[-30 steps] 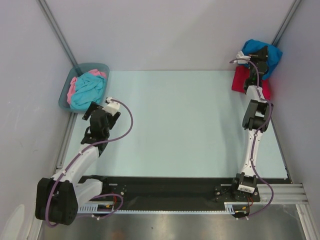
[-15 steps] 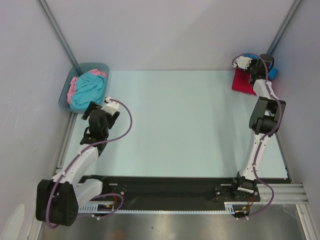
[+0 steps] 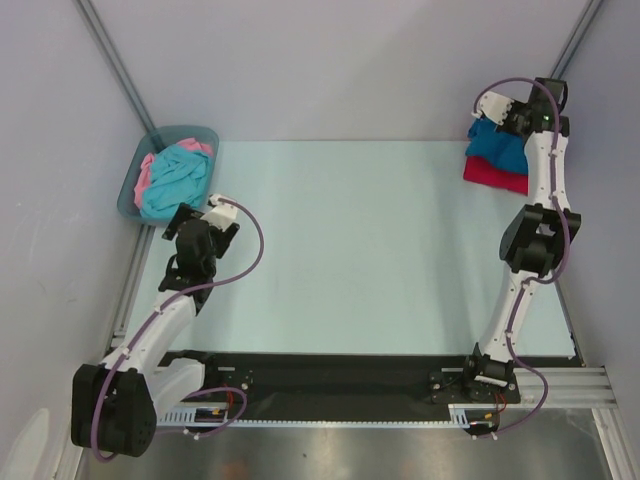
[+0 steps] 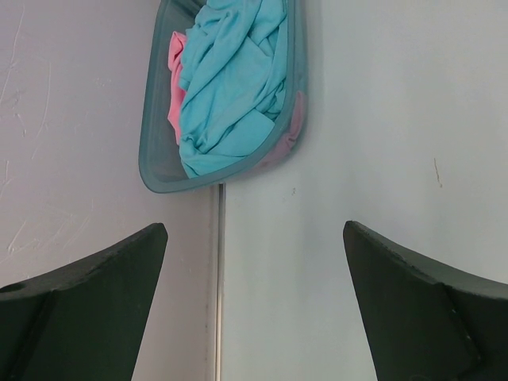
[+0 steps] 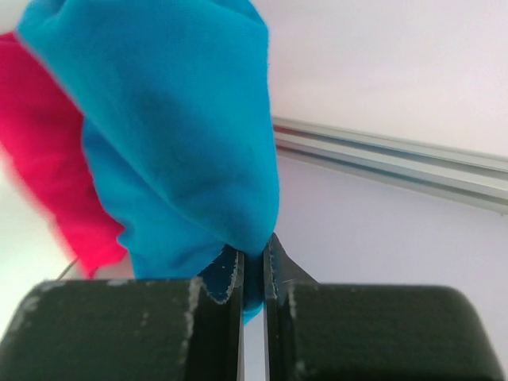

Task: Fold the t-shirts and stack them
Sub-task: Neatly place the folded tshirt to the corner

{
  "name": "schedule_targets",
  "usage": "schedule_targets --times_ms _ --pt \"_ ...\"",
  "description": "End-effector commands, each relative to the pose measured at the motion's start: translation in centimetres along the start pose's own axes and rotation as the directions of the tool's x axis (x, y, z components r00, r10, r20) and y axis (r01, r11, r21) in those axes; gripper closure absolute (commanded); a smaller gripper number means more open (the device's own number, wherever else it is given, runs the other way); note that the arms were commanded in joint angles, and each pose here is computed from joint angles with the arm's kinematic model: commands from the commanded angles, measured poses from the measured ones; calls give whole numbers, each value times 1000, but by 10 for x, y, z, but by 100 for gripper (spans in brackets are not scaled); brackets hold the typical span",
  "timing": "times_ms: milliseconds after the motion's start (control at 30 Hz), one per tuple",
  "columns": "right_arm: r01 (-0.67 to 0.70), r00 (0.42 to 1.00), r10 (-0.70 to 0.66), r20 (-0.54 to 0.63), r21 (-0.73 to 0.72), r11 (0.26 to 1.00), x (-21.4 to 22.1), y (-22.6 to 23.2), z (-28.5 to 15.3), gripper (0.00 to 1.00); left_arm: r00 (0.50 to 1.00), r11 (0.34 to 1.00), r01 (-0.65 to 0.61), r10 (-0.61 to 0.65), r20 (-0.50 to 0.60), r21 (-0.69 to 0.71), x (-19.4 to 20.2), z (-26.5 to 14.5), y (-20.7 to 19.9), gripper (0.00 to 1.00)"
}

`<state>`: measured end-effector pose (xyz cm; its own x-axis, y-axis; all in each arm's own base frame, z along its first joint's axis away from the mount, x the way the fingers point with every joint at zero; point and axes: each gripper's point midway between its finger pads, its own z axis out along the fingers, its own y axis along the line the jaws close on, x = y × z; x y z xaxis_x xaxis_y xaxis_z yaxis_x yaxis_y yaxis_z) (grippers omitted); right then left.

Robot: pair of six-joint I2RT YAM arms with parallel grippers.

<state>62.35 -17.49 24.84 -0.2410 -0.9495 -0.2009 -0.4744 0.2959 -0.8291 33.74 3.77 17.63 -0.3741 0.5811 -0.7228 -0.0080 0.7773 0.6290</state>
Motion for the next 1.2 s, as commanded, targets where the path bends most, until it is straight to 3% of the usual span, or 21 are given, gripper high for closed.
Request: schedule_targets --times_ms 0,200,400,500,533,633,667,733,767,800,900,933,1067,1167 --pt "-5 999 10 48 -90 996 -22 -7 -69 100 999 999 32 -32 39 -11 -9 -3 7 0" --pt "-19 998 28 62 -138 990 -26 2 -80 100 999 999 31 -31 41 -8 -9 -3 6 0" --pt "-12 998 4 61 120 993 -24 -59 -58 100 999 1000 27 -26 29 -5 -7 -1 4 0" --pt "-3 997 -25 69 376 926 -29 -120 -51 100 1000 1000 20 -20 17 -8 -4 2 4 0" --pt "-7 995 -46 90 514 858 -36 -154 -62 100 1000 1000 17 -17 12 -9 -3 2 3 0" --pt "-65 989 -54 138 731 680 -44 -206 -99 100 1000 1000 11 -11 1 -22 0 3 4 0" --pt "-54 988 -68 136 732 679 -46 -207 -101 100 1000 1000 8 -8 2 -22 0 3 4 0" --pt "-12 990 -81 113 649 761 -41 -176 -72 100 1000 1000 12 -12 4 -22 1 2 4 0" --pt "14 988 -108 110 636 772 -43 -171 -79 100 1000 1000 13 -13 7 -22 0 2 4 0" --pt "89 988 -138 66 487 869 -28 -101 -24 100 1000 1000 12 -12 11 -19 -1 2 4 0" --pt "156 986 -168 18 281 947 -7 -5 19 100 1000 1000 14 -14 19 -19 -3 1 5 0" --pt "145 989 -147 1 169 975 9 49 38 100 999 1000 17 -16 29 -26 -4 -1 7 0" --pt "25 998 -30 -49 -111 993 38 148 57 100 999 1000 15 -14 49 -21 -6 -5 8 0" --pt "-4 998 -9 -69 -175 985 49 177 52 100 998 1000 19 -18 53 -20 -7 -6 9 0"
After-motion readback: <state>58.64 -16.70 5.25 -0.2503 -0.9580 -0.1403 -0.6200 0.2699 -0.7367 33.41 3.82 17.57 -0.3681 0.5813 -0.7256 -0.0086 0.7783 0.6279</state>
